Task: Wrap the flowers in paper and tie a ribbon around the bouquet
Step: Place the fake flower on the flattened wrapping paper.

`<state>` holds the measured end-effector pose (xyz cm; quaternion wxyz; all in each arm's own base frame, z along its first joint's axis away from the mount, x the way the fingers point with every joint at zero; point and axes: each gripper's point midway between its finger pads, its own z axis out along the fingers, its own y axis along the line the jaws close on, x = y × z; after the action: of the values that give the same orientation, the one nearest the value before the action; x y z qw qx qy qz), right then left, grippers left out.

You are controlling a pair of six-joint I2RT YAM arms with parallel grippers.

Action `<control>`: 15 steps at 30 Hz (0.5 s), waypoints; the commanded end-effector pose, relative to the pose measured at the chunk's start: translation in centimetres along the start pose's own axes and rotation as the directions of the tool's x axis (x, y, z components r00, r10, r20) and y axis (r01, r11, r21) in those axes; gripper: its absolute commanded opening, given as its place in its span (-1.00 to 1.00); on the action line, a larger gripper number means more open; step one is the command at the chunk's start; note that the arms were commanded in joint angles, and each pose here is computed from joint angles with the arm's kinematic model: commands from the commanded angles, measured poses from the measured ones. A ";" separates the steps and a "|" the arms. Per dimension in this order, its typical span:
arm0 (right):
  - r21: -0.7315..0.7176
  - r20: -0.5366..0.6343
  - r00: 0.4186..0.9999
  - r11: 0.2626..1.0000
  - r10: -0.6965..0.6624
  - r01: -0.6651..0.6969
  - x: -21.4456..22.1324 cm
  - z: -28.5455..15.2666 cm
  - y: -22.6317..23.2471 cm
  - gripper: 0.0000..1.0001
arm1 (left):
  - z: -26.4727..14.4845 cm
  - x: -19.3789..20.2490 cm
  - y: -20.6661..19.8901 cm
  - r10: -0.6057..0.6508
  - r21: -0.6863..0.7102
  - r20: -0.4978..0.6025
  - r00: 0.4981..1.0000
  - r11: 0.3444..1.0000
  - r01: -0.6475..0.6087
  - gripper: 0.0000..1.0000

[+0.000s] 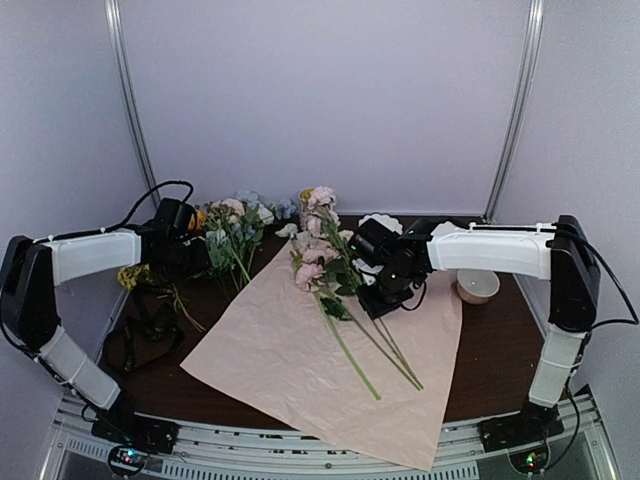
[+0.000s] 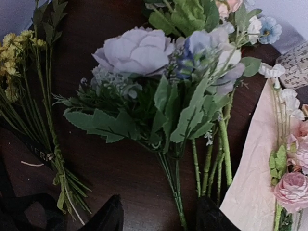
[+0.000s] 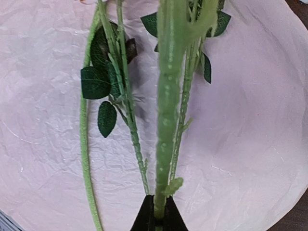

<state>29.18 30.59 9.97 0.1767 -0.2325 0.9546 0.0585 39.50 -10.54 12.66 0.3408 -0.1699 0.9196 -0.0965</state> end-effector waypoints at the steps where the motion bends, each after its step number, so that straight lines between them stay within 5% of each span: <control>1: 0.052 -0.038 0.998 0.998 0.048 -0.046 0.7 0.9 -1.6 -0.79 | 2.0 0.4 1.2 -0.017 -0.040 -0.037 0.999 0.999 0.015 0.13; 5: 0.094 -0.044 0.998 0.995 0.042 -0.037 0.9 1.0 -2.4 -0.22 | 4.5 1.3 2.1 -0.068 -0.044 -0.096 0.993 0.997 0.064 0.16; 15: 0.115 -0.019 1.000 0.993 0.019 -0.017 0.3 0.0 -2.8 -0.14 | 7.8 3.5 -0.6 -0.101 0.093 -0.178 0.979 0.989 0.119 0.26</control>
<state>29.83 28.48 8.60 0.1644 -0.2143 0.9627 0.0145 40.51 -10.94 3.86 0.2381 -0.1993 0.9424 -0.1245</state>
